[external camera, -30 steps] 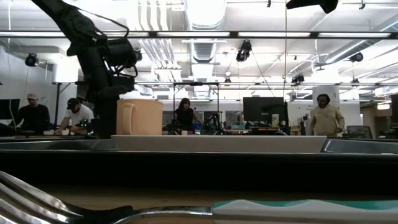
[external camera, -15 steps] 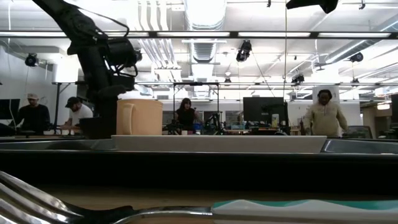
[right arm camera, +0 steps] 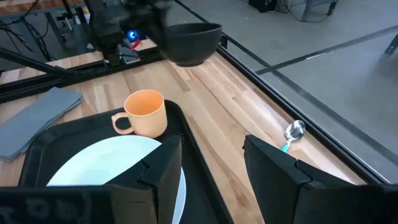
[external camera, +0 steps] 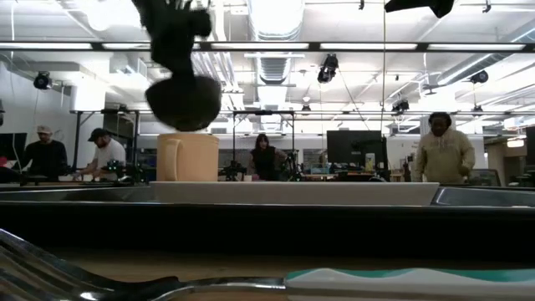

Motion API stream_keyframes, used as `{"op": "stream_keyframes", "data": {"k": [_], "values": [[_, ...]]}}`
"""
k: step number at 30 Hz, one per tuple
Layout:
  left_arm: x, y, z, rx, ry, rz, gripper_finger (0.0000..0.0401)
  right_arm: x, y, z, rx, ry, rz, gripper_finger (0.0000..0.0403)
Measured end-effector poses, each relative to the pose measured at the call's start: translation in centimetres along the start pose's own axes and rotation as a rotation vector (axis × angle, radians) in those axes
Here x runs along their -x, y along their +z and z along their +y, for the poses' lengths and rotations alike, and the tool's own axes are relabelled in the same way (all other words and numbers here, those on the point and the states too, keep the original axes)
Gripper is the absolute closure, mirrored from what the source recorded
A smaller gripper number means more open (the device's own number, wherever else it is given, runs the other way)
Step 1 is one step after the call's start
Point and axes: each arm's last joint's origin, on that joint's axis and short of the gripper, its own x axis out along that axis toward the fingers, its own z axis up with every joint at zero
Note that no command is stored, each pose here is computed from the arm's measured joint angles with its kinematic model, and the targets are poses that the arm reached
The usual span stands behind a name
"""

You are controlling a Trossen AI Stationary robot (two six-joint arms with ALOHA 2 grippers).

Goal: Set up tray
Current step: Put the black bowl on top of the white plate

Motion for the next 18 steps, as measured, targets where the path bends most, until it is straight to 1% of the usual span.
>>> {"op": "stream_keyframes", "data": {"k": [3, 5, 10, 14, 18], "values": [[0.9, 1.2, -3.6, -0.098, -0.040, 0.005, 0.0401, 0.0, 0.0, 0.0, 0.002, 0.000, 0.000, 0.0241], [1.0, 2.0, -6.2, -0.169, -0.060, 0.021, 0.0401, 0.0, 0.0, 0.0, 0.006, -0.001, 0.000, 0.0241], [0.2, 4.5, -12.7, -0.319, -0.060, 0.054, 0.0401, 0.3, 0.1, -0.2, 0.008, -0.004, -0.009, 0.0242], [-1.1, 6.3, -16.5, -0.397, -0.073, 0.084, 0.0401, 0.7, 0.1, -0.7, 0.006, -0.041, -0.028, 0.0248], [-2.9, 7.4, -19.5, -0.456, -0.090, 0.094, 0.0401, 1.3, 0.2, -1.2, 0.001, -0.045, -0.036, 0.0255]]}}
